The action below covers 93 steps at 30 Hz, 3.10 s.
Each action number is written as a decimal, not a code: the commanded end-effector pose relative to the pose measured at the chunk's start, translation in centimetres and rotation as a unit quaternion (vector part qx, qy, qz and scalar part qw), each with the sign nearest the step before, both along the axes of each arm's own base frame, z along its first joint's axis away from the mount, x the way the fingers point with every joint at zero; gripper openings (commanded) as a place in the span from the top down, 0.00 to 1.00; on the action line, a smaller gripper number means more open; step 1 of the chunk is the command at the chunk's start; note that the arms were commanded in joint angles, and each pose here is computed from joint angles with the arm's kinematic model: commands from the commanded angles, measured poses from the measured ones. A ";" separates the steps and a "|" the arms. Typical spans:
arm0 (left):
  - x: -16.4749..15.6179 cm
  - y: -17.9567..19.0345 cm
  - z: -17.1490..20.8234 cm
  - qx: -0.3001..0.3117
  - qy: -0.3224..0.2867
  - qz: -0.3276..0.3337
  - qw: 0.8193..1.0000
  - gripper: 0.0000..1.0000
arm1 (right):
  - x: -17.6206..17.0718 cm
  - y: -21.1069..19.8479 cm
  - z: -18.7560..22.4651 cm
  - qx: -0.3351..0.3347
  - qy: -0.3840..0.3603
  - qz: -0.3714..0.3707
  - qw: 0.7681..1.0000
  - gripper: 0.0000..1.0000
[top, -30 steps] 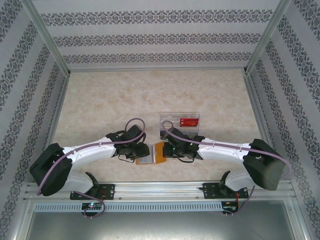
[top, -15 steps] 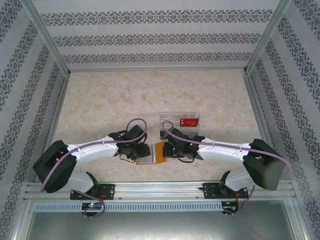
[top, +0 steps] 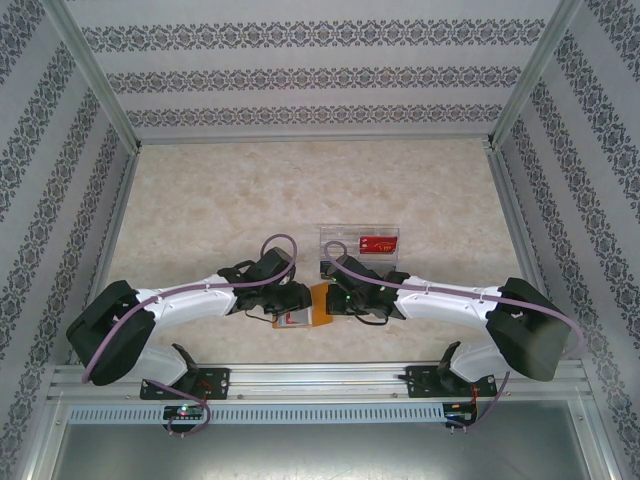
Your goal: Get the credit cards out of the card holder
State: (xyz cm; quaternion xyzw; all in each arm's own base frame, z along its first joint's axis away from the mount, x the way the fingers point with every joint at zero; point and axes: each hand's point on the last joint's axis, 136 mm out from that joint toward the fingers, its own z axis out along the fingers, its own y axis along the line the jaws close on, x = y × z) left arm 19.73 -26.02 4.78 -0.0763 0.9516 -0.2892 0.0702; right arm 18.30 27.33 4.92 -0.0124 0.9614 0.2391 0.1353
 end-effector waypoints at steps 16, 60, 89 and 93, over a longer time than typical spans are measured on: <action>1.1 -5.8 3.1 -0.057 -0.047 -0.072 0.995 0.67 | 0.5 -4.2 2.7 0.012 -0.070 -0.050 0.996 0.55; -1.0 6.6 -3.0 0.072 0.013 0.047 0.996 0.88 | -0.9 5.7 -1.9 0.035 0.061 0.060 0.996 0.78; -2.6 10.3 -5.5 0.175 0.064 0.084 0.979 1.00 | -0.8 3.5 -2.6 0.030 0.062 0.035 0.997 1.00; -2.5 10.2 -5.4 0.175 0.062 0.083 0.979 1.00 | -0.8 3.1 -2.5 0.032 0.063 0.036 0.997 1.00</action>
